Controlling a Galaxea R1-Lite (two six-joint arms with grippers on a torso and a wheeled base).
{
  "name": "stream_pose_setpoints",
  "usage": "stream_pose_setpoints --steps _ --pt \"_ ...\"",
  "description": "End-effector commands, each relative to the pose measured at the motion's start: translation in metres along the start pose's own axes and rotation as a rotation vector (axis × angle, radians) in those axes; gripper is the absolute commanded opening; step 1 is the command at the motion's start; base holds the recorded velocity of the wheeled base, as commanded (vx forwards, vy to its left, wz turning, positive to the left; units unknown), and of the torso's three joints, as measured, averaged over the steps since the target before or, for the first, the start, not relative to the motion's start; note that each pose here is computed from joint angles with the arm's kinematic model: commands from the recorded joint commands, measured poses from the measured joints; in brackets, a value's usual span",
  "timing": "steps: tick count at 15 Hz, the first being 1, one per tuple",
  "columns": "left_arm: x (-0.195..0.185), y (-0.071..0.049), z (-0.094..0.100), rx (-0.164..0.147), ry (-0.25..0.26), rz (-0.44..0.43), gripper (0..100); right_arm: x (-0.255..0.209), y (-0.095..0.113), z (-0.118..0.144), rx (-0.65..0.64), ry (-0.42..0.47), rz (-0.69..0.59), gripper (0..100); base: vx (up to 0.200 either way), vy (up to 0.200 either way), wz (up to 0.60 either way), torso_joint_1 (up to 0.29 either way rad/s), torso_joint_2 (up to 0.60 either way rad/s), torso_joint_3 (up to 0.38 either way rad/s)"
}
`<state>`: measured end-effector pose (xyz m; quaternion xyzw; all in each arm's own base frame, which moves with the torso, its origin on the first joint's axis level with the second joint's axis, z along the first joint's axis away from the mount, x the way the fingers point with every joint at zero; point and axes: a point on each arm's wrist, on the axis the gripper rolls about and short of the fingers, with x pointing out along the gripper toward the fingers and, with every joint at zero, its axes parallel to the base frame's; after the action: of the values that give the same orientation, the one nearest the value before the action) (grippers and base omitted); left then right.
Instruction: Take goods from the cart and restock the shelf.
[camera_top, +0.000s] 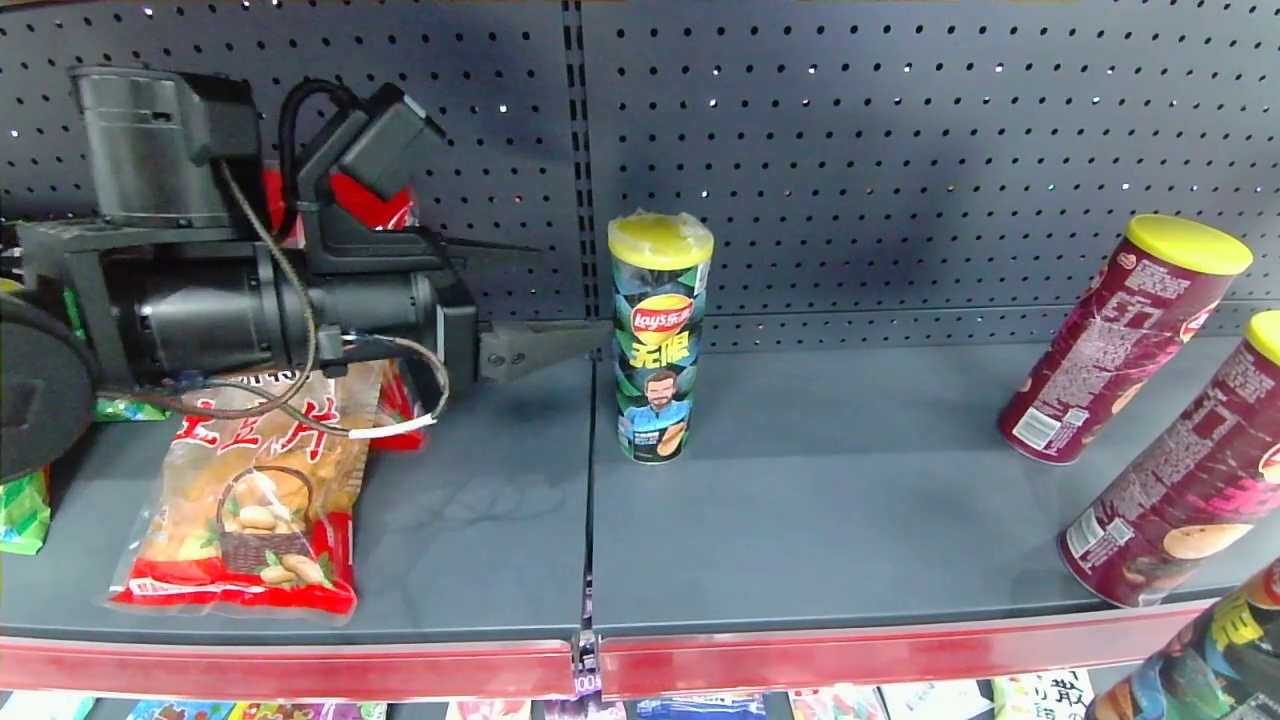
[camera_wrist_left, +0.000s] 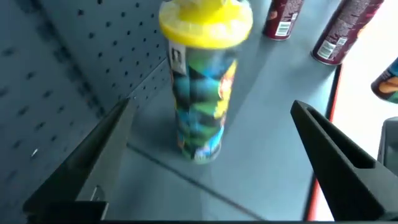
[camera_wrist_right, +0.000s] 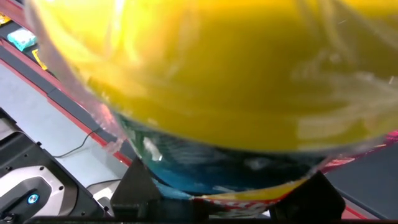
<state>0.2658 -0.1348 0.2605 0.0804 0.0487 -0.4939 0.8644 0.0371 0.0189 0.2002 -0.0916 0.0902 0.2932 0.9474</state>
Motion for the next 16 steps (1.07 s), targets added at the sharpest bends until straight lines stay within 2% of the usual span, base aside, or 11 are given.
stream_pose_setpoints --steps 1,5,8,10,14,16 --pt "0.025 0.014 -0.01 -0.019 0.026 -0.024 100 0.0 0.0 -0.001 0.001 0.003 0.001 0 0.0 0.0 0.0 0.0 0.0 0.0" --pt "0.042 0.021 -0.008 -0.014 0.007 -0.081 100 0.001 0.0 -0.001 0.003 0.006 0.0 0 0.0 0.0 0.0 0.0 0.0 0.0" --pt "0.053 0.023 -0.016 -0.03 0.025 -0.104 100 0.002 0.0 0.0 0.004 0.007 0.0 0 0.0 0.0 0.0 0.0 0.0 0.0" --pt "0.06 0.022 -0.015 -0.025 0.019 -0.119 100 0.002 0.0 -0.001 0.004 0.009 0.0 0 0.0 0.0 0.0 0.0 0.0 0.0" --pt "0.082 0.035 -0.012 -0.011 -0.002 -0.118 100 0.003 -0.001 -0.001 0.006 0.016 0.001 0 0.0 0.0 0.0 0.0 0.0 0.0" --pt "0.088 0.033 -0.015 -0.011 0.002 -0.128 100 0.003 -0.001 -0.001 0.006 0.016 0.001 0 0.0 0.0 0.0 0.0 0.0 0.0"
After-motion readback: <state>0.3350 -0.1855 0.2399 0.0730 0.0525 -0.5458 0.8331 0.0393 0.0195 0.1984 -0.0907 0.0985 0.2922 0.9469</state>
